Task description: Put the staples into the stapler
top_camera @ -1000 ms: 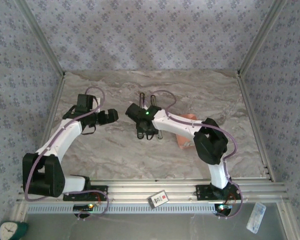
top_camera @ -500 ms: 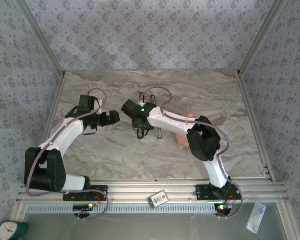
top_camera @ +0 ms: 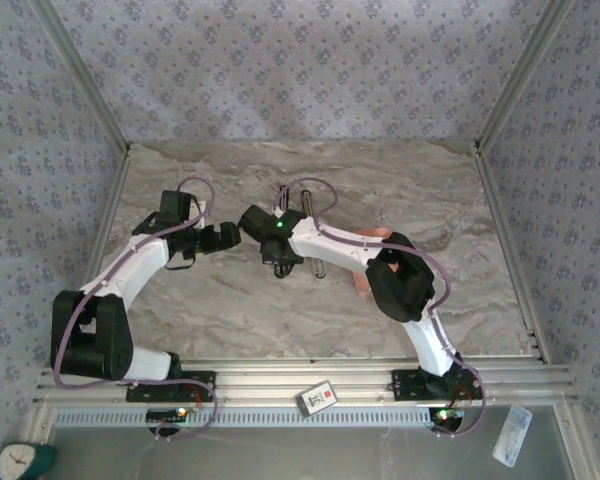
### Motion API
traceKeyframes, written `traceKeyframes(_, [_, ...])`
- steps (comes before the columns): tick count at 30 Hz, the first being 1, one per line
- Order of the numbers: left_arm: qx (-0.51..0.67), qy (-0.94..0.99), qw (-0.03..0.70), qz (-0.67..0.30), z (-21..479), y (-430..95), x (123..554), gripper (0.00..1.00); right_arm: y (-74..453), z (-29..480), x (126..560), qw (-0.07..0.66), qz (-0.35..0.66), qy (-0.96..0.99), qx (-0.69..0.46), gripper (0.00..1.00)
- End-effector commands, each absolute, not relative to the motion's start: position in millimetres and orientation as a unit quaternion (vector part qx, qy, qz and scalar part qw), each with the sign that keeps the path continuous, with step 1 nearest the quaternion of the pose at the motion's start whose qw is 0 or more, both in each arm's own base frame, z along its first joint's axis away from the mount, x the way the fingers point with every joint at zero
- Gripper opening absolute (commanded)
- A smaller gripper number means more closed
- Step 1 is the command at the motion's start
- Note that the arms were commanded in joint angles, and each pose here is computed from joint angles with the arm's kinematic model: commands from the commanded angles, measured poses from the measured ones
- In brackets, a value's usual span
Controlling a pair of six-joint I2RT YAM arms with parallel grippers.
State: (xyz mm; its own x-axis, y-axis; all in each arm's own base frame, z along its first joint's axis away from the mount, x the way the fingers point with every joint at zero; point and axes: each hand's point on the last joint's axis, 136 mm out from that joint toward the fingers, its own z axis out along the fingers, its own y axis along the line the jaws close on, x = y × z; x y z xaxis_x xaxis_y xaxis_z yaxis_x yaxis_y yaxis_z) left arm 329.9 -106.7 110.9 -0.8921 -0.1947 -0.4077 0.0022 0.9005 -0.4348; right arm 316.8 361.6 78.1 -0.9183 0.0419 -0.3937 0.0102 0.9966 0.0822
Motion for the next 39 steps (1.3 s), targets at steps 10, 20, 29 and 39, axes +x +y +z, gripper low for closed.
traceKeyframes(10, [-0.050, 0.947, 0.224, -0.224, 109.0, -106.5, 329.5, 1.00, 363.3, 67.5, 320.0, 0.210, 0.017, 0.977, 0.007, 0.13])
traceKeyframes(20, [-0.050, 0.947, 0.224, -0.223, 108.2, -106.3, 329.1, 0.99, 366.4, 76.7, 320.9, 0.222, 0.024, 0.975, 0.007, 0.13])
traceKeyframes(29, [-0.050, 0.947, 0.225, -0.224, 109.0, -106.4, 329.4, 1.00, 366.3, 92.4, 323.7, 0.239, 0.031, 0.971, 0.006, 0.13])
traceKeyframes(39, [-0.049, 0.947, 0.226, -0.225, 109.7, -106.9, 329.6, 1.00, 367.9, 98.8, 323.4, 0.245, 0.038, 0.969, 0.007, 0.13])
